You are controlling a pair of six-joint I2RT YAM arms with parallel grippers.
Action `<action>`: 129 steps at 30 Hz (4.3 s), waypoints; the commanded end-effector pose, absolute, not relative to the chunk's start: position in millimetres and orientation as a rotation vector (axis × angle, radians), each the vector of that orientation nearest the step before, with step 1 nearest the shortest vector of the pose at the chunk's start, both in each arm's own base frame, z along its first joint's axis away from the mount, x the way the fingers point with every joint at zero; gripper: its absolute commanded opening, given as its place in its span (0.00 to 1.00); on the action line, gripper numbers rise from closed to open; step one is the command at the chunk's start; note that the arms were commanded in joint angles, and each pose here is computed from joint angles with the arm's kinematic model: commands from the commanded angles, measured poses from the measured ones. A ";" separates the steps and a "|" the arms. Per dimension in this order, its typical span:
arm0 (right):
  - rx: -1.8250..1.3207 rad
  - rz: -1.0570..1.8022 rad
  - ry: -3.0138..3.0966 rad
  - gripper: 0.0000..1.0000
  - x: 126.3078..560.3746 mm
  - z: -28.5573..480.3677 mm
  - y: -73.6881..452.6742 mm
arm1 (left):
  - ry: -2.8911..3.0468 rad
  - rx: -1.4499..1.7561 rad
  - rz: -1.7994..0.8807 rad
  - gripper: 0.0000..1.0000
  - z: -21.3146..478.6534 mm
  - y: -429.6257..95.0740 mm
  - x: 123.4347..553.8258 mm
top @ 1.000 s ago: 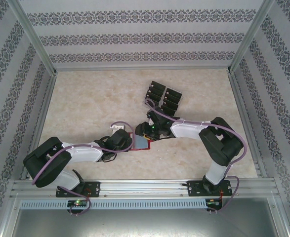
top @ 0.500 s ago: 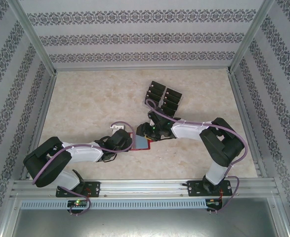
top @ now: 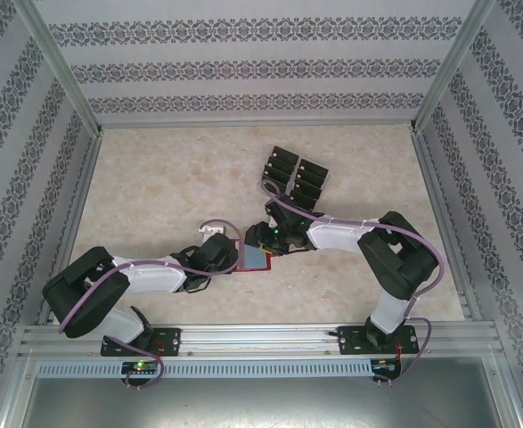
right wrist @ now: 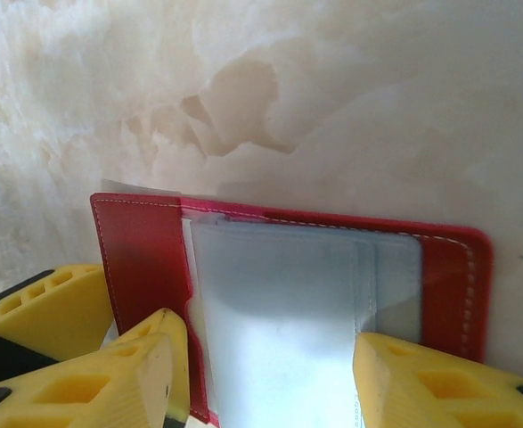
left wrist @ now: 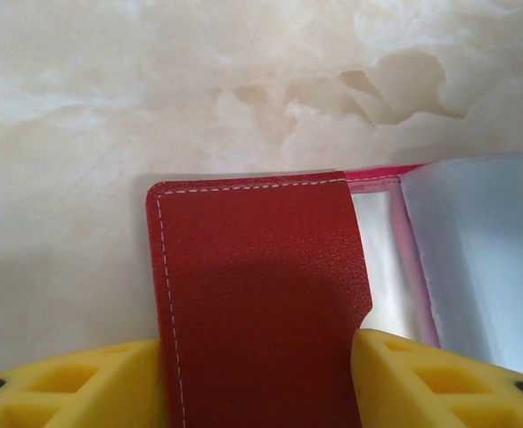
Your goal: Put the credit cards into the card holder
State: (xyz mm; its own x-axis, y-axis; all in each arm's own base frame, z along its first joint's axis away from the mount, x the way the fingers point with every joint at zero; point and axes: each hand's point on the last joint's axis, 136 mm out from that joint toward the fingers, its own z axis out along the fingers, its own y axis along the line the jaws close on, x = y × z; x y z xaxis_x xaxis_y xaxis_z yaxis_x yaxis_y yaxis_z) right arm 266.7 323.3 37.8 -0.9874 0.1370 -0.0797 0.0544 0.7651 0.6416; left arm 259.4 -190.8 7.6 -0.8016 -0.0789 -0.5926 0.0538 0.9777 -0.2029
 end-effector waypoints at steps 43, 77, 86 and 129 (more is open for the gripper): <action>-0.100 1.132 2.893 0.57 200.0 68.3 409.1 | 2.248 -0.394 -0.459 0.61 91.7 -121.5 222.9; -0.151 0.814 2.835 0.59 240.9 53.8 302.1 | 2.391 -0.371 -0.422 0.61 77.2 -139.9 234.7; -0.162 0.807 2.859 0.59 235.5 40.1 310.6 | 2.395 -0.371 -0.427 0.61 74.8 -140.9 234.7; -0.360 0.914 2.818 0.59 204.2 76.8 371.4 | 2.439 -0.458 -0.521 0.62 68.6 -122.0 257.5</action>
